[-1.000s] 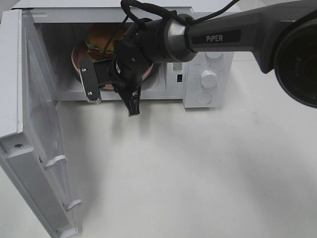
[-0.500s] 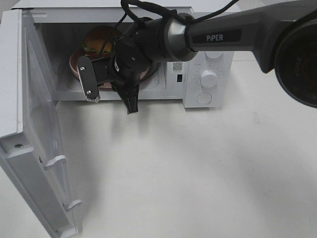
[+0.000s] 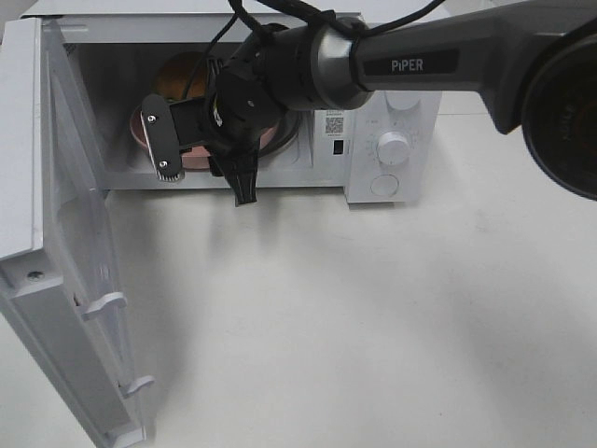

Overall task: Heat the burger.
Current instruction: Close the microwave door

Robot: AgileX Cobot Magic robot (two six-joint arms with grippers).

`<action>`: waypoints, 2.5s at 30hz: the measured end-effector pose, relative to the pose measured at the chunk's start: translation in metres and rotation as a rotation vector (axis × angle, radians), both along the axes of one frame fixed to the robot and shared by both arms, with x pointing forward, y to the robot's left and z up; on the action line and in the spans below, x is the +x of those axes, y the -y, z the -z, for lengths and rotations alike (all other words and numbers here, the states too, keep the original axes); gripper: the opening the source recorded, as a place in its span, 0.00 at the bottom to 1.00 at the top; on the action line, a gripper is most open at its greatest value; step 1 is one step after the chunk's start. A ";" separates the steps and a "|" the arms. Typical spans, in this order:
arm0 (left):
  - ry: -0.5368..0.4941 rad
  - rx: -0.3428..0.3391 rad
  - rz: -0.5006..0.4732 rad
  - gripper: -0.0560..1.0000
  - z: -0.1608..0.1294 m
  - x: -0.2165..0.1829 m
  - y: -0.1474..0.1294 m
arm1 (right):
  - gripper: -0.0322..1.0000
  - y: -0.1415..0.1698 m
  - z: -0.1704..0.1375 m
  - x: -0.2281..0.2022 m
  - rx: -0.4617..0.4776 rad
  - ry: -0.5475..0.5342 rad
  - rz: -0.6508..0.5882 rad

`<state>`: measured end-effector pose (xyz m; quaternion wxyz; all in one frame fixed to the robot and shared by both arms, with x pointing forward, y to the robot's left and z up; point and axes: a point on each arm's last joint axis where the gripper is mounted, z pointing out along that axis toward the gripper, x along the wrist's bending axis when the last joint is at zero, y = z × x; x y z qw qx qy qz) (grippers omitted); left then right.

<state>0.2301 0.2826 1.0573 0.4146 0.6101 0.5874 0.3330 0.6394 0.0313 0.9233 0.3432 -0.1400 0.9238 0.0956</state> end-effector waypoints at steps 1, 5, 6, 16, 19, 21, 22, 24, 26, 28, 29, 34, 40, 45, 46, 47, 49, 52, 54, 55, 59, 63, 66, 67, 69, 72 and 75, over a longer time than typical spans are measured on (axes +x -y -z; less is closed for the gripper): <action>0.000 0.000 0.000 0.97 0.000 0.000 0.000 | 0.52 0.001 0.001 -0.002 -0.001 -0.008 0.000; 0.000 0.000 0.000 0.97 0.000 0.000 0.000 | 0.60 0.005 0.004 -0.007 -0.007 -0.021 -0.003; 0.000 0.000 0.000 0.97 0.000 0.000 0.000 | 0.62 0.006 0.003 -0.009 -0.001 -0.020 -0.006; 0.000 0.000 0.000 0.97 0.000 0.000 0.000 | 0.79 0.016 -0.013 -0.027 0.064 0.015 -0.052; 0.000 0.000 0.000 0.97 0.000 0.000 0.000 | 0.80 0.024 -0.018 -0.039 0.089 0.012 -0.055; 0.000 0.000 0.000 0.97 0.000 0.000 0.000 | 0.80 0.027 -0.019 -0.042 0.100 0.009 -0.052; 0.000 0.000 0.000 0.97 0.000 0.000 0.000 | 0.80 0.030 -0.023 -0.048 0.126 0.008 -0.045; 0.000 0.000 0.000 0.97 0.000 0.000 0.000 | 0.80 0.033 -0.026 -0.051 0.139 0.008 -0.040; 0.000 0.000 0.000 0.97 0.000 0.000 0.000 | 0.80 0.038 -0.033 -0.057 0.161 0.010 -0.034; 0.000 0.000 0.000 0.97 0.000 0.000 0.000 | 0.80 0.041 -0.036 -0.061 0.169 0.006 -0.027; 0.000 0.000 0.000 0.97 0.000 0.000 0.000 | 0.79 0.046 -0.040 -0.067 0.176 0.001 -0.020; 0.000 0.000 0.000 0.97 0.000 0.000 0.000 | 0.78 0.062 -0.044 -0.085 0.179 -0.023 -0.003; 0.000 0.000 0.000 0.97 0.000 0.000 0.000 | 0.78 0.083 -0.058 -0.109 0.256 -0.065 0.088; 0.000 0.000 0.000 0.97 0.000 0.000 0.000 | 0.78 0.098 -0.065 -0.126 0.340 -0.110 0.185; 0.000 0.000 0.000 0.97 0.000 0.000 0.000 | 0.78 0.101 -0.067 -0.130 0.358 -0.120 0.207; 0.000 0.000 0.000 0.97 0.000 0.000 0.000 | 0.78 0.101 -0.067 -0.130 0.358 -0.120 0.207; 0.000 0.000 0.000 0.97 0.000 0.000 0.000 | 0.78 0.106 -0.069 -0.136 0.390 -0.139 0.246; 0.000 0.000 0.000 0.97 0.000 0.000 0.000 | 0.78 0.115 -0.074 -0.146 0.448 -0.166 0.312; 0.000 0.000 0.000 0.97 0.000 0.000 0.000 | 0.78 0.121 -0.075 -0.152 0.484 -0.190 0.363; 0.000 0.000 0.000 0.97 0.000 0.000 0.000 | 0.78 0.124 -0.076 -0.156 0.496 -0.200 0.386; 0.000 0.000 0.000 0.97 0.000 0.000 0.000 | 0.78 0.142 -0.080 -0.171 0.525 -0.249 0.523; 0.000 0.000 0.000 0.97 0.000 0.000 0.000 | 0.78 0.154 -0.084 -0.180 0.520 -0.277 0.630; 0.000 0.000 0.000 0.97 0.000 0.000 0.000 | 0.78 0.166 -0.090 -0.188 0.502 -0.306 0.752; 0.000 0.000 0.000 0.97 0.000 0.000 0.000 | 0.78 0.174 -0.094 -0.195 0.480 -0.325 0.823; 0.000 0.000 0.000 0.97 0.000 0.000 0.000 | 0.78 0.178 -0.096 -0.199 0.464 -0.337 0.855; 0.000 0.000 0.000 0.97 0.000 0.000 0.000 | 0.78 0.190 -0.103 -0.210 0.424 -0.365 0.926; 0.000 0.000 0.000 0.97 0.000 0.000 0.000 | 0.78 0.199 -0.114 -0.220 0.424 -0.371 0.956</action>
